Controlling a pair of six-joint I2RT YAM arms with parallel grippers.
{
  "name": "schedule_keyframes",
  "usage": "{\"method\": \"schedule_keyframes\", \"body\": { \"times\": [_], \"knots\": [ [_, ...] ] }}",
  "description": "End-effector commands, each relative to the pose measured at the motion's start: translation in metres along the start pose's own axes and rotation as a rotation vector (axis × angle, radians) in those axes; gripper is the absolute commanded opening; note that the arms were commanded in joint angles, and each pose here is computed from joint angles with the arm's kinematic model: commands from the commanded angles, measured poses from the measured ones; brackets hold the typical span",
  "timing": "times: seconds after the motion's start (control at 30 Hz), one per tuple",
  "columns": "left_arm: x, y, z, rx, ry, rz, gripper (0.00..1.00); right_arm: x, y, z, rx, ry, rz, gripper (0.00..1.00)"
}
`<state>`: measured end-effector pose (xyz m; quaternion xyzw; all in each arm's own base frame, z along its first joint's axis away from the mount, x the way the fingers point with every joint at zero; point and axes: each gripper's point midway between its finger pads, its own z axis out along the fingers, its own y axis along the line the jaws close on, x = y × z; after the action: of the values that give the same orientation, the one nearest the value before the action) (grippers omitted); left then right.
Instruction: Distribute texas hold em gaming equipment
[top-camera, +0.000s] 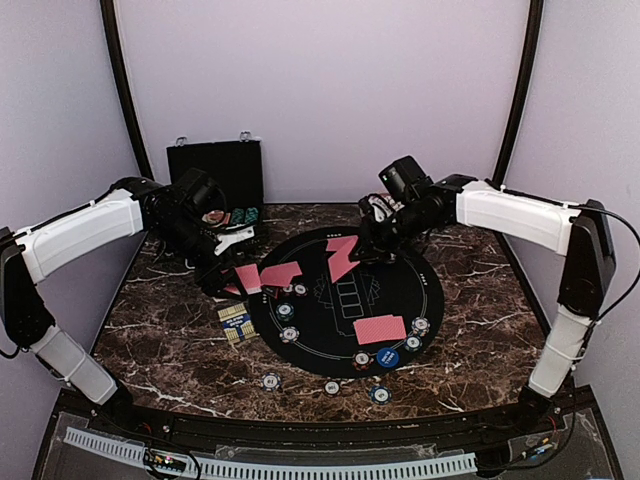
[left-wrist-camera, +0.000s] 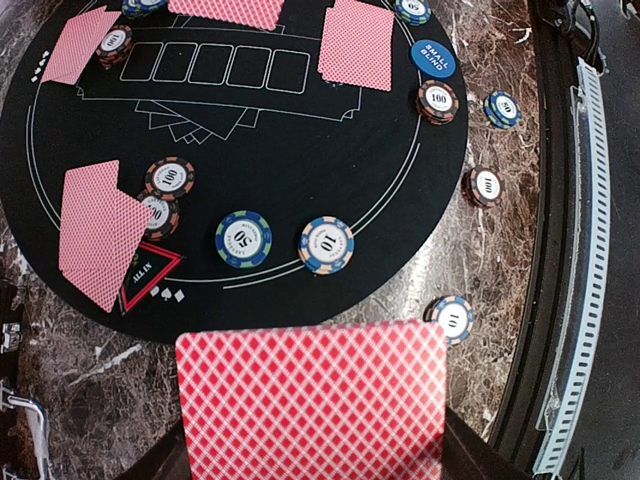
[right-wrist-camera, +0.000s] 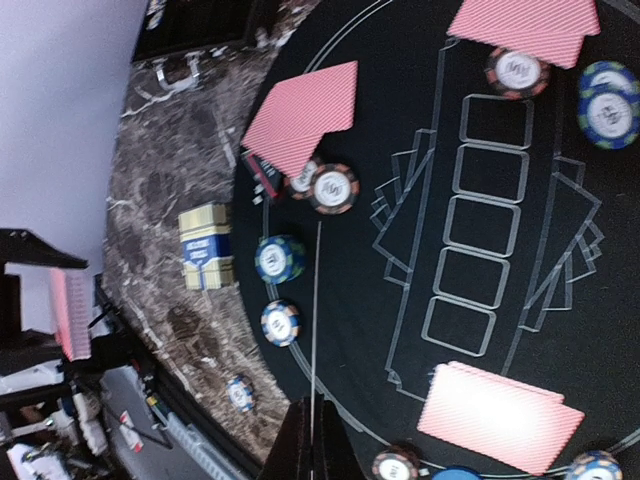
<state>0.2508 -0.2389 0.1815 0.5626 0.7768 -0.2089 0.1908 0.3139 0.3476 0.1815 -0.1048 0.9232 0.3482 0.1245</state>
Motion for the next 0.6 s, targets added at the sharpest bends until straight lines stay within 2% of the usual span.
{"method": "schedule_keyframes", "body": {
  "times": [0.0,0.17,0.27,0.57],
  "knots": [
    [0.000,-0.007,-0.013,-0.009,-0.021,0.012,0.00,-0.016,-0.043,-0.017,0.300,-0.037,-0.080,0.00],
    [0.000,-0.007,-0.013,-0.008,-0.021,0.012,0.00,-0.029,-0.079,-0.034,0.548,-0.080,-0.103,0.00],
    [0.000,-0.007,-0.014,-0.009,-0.022,0.012,0.00,-0.034,-0.092,-0.040,0.640,-0.096,-0.099,0.00],
    [-0.001,-0.007,-0.015,-0.011,-0.024,0.014,0.00,-0.037,-0.107,-0.024,0.738,-0.083,-0.079,0.00]
  ]
}}
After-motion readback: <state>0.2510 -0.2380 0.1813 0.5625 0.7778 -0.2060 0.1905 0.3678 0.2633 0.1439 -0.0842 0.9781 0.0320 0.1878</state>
